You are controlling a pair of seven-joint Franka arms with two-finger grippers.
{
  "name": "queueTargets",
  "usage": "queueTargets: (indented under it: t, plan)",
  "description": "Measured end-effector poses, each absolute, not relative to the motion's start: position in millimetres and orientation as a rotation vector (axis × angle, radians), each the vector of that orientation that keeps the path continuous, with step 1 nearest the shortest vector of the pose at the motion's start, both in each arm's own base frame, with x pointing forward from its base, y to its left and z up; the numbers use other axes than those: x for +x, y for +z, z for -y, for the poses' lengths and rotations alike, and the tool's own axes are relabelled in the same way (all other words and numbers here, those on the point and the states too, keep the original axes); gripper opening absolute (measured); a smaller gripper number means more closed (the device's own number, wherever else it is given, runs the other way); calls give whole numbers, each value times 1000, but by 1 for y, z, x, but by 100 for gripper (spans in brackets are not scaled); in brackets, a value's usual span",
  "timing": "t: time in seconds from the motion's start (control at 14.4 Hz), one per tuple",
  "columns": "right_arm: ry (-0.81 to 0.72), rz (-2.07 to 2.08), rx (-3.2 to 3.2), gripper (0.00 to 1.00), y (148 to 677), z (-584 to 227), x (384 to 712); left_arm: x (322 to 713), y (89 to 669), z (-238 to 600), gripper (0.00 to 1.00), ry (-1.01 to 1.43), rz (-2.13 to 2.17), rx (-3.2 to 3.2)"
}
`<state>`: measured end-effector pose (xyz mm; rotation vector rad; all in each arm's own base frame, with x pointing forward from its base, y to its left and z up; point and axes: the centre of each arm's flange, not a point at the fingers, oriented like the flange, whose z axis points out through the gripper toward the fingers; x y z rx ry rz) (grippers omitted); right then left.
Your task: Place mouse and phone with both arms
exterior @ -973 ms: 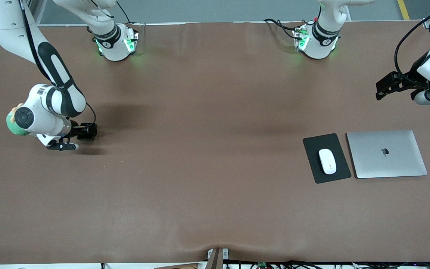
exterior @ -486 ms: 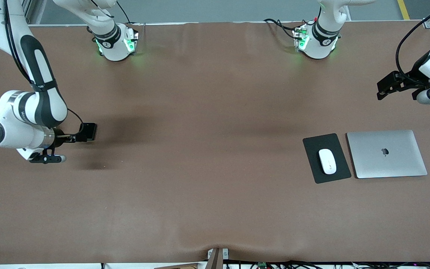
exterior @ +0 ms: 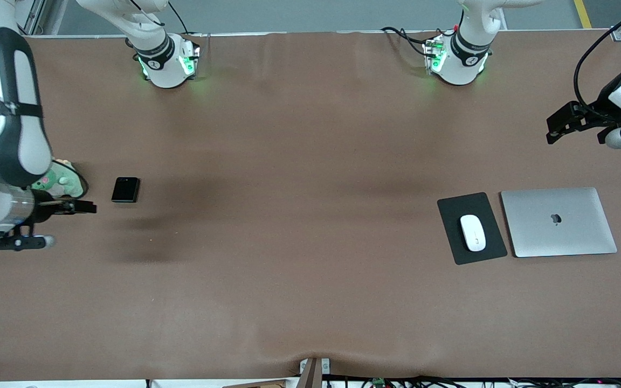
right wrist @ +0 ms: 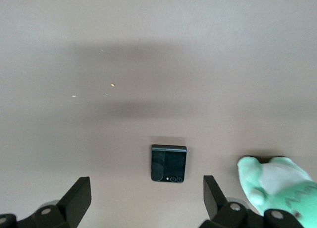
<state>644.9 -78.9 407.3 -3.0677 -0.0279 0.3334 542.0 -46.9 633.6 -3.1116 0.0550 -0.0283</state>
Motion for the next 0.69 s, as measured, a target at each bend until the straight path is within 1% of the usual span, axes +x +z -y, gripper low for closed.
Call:
queueTargets:
  t: [0.28, 0.42, 0.69]
  plan:
    - [285, 2, -3077, 100, 464, 94, 654, 542, 634, 47, 100, -29, -55, -3112]
    - [256, 1, -3083, 100, 504, 98, 655, 542, 634, 47, 100, -29, -55, -3112]
    - [147, 23, -3097, 100, 573, 90, 646, 541, 633, 47, 100, -14, -54, -3111]
